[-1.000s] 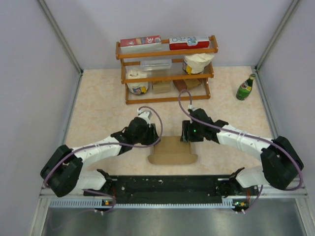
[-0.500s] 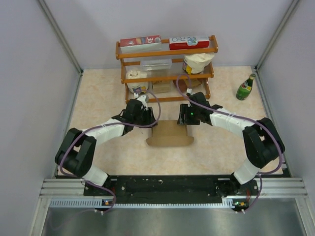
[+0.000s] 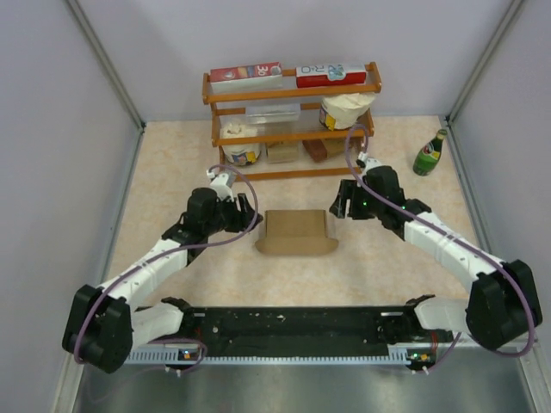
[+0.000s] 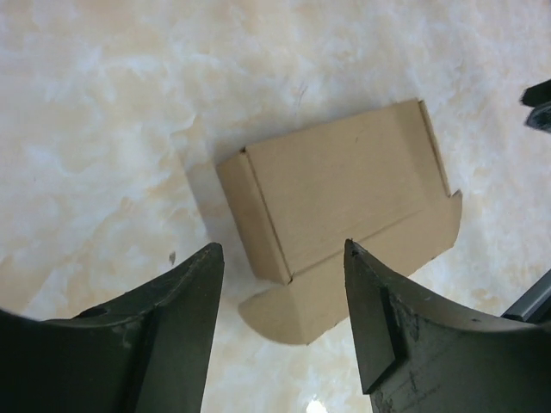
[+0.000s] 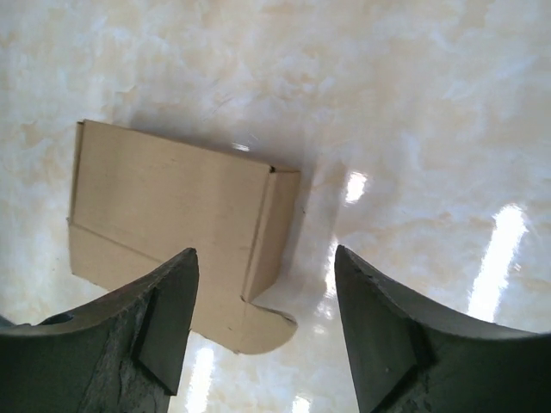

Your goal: Fold the paper box

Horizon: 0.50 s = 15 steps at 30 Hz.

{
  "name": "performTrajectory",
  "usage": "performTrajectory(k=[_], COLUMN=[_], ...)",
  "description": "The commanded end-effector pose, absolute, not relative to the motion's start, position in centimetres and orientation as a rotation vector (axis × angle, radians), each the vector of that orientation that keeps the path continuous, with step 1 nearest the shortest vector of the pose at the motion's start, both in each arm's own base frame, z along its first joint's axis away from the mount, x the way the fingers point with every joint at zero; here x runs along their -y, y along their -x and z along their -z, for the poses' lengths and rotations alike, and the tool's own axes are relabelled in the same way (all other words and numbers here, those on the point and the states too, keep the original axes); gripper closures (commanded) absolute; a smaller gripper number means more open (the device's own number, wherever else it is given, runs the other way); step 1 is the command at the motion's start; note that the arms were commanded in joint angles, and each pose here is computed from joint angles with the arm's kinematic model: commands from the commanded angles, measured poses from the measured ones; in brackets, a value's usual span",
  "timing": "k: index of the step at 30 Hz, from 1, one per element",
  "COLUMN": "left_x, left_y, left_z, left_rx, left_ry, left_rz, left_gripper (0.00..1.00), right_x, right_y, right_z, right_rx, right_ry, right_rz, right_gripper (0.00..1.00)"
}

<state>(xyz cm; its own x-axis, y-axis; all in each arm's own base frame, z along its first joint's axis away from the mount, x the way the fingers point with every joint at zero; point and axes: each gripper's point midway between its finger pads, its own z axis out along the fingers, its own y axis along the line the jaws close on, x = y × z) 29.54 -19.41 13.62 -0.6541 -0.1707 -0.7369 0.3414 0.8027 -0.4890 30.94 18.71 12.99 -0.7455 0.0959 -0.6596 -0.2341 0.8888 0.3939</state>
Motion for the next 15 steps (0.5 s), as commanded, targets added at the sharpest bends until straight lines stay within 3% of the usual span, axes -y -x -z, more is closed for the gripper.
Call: performTrajectory(k=[1, 3, 5, 10, 15], left_x=[17.8, 17.1, 16.6, 15.6, 13.2], left_y=[-28.1, -28.1, -28.4, -29.4, -29.6], left_z=[-12.3, -12.4, -13.0, -15.2, -16.6], left_rx=[-2.123, -2.095, -2.056, -2.024, -2.011], left_ry=[-0.083, -0.023, 0.032, 0.102, 0.085], left_rz=[0.734, 0.713, 0.706, 0.651, 0.481], left_gripper=[0.35, 0.33, 0.32, 0.30, 0.25], right_x=[-14.9, -13.6, -13.0, -12.8, -8.7], right_y=[-30.1, -30.6, -31.0, -32.3, -33.1], right_z=[-13.2, -14.2, -14.9, -17.3, -16.6], right_rx=[-2.275, -2.216, -2.188, -2.104, -2.126], right_ry=[-0.008, -0.092, -0.158, -0.192, -0.152], right_rz=[-0.426, -0.379, -0.378, -0.405, -0.077], right_gripper=[0.29, 0.11, 0.02, 0.01, 0.01])
